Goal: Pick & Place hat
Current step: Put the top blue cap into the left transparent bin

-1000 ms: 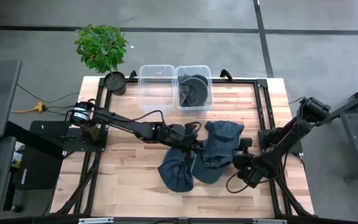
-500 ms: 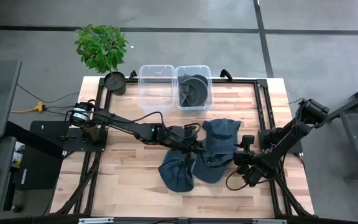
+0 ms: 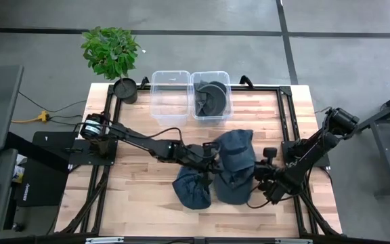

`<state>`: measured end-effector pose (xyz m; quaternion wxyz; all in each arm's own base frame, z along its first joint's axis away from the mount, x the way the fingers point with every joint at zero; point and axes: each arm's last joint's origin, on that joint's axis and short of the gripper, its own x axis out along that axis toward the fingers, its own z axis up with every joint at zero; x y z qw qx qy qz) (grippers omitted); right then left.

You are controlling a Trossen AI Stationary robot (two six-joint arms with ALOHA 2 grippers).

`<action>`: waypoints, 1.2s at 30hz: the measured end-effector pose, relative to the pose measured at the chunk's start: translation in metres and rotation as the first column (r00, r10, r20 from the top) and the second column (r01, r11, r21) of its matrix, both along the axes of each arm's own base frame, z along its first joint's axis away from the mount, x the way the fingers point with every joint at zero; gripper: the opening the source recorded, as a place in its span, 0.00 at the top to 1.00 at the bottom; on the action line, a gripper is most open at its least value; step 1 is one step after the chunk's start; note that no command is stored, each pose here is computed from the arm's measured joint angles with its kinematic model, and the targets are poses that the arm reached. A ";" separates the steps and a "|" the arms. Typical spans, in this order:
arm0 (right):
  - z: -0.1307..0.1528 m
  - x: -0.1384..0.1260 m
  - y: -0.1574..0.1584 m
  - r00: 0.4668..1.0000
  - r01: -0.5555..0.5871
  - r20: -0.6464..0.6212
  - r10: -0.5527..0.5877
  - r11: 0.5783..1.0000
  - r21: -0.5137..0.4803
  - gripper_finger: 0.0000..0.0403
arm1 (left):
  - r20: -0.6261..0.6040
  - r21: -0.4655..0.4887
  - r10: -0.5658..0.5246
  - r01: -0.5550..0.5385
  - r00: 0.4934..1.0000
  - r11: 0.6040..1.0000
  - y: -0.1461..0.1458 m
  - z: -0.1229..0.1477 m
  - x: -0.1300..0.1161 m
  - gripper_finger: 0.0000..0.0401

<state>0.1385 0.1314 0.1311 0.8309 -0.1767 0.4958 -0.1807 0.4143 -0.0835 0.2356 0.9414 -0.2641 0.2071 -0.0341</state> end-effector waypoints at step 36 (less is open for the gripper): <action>0.224 0.013 -0.025 0.918 0.303 0.144 -0.370 0.887 0.349 1.00 | 0.021 0.739 0.012 -0.024 1.000 0.673 0.010 0.129 0.007 1.00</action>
